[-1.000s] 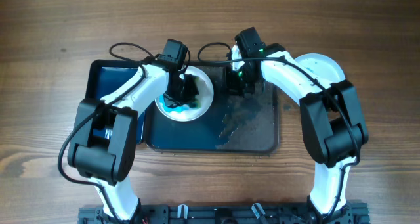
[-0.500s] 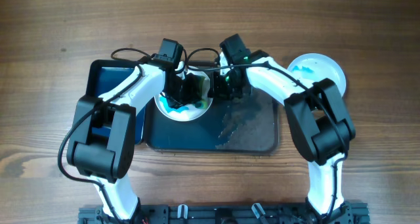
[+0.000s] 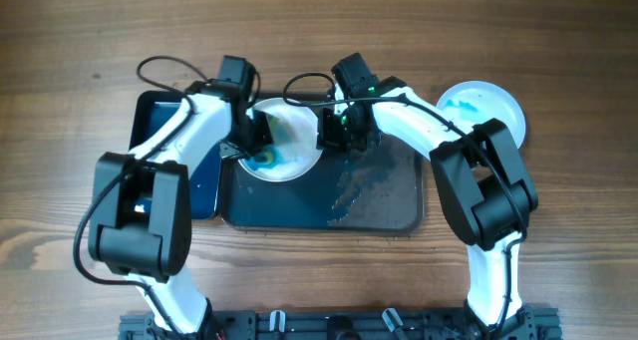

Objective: Clean dirty plates on tray and stack at the side
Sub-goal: 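Hold plate with right gripper and scrub it with left-held sponge, then carry plate right with right gripper and stack on plate pile, then lower sponge into blue water tray with left gripper and release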

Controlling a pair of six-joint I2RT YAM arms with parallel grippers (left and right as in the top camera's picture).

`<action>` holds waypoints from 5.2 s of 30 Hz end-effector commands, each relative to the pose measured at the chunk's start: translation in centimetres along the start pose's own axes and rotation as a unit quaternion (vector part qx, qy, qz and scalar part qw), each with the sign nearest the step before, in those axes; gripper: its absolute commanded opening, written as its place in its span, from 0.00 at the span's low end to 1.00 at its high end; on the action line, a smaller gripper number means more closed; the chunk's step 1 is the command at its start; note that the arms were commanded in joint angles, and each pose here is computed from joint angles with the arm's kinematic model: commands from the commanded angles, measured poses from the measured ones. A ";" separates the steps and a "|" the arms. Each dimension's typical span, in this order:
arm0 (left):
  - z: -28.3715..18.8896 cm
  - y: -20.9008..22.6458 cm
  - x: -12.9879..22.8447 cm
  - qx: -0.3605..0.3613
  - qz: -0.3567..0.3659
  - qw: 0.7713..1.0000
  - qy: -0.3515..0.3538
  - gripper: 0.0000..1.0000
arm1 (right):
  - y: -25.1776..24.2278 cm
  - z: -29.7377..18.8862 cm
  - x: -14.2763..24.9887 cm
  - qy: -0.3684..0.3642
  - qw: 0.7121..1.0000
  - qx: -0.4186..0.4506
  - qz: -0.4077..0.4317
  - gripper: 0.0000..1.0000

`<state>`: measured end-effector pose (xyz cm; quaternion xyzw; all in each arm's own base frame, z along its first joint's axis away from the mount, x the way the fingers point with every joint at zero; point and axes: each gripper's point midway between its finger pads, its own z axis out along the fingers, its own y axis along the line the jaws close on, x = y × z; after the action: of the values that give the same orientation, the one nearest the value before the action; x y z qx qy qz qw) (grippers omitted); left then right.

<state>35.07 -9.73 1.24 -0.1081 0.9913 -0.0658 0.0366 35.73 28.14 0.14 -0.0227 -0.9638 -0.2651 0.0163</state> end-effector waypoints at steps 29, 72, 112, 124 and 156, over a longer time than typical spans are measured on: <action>-0.5 -5.3 2.6 0.058 -0.004 0.998 0.029 0.04 | 0.1 0.8 0.0 0.014 1.000 -0.015 -0.010 0.04; -18.0 3.3 -10.7 0.120 -0.113 0.972 -0.169 0.04 | 7.8 -27.1 2.2 -0.449 0.652 0.542 -0.281 0.04; -17.6 7.9 -10.9 -0.009 -0.133 0.971 -0.196 0.04 | -30.1 -23.5 0.5 -0.202 0.897 0.205 0.336 0.46; -14.1 10.6 -6.8 -0.092 -0.001 0.990 -0.106 0.04 | -18.1 -28.3 -5.6 -0.243 0.954 0.092 0.151 0.52; -17.9 6.6 -6.8 0.080 -0.006 0.972 -0.221 1.00 | -8.2 -40.2 -4.2 -0.401 0.897 0.185 -0.023 0.60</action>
<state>38.87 1.68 17.72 -0.1305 0.9527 -0.0848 0.2611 41.27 0.74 22.96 -0.1307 -0.9481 -0.0666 -0.2820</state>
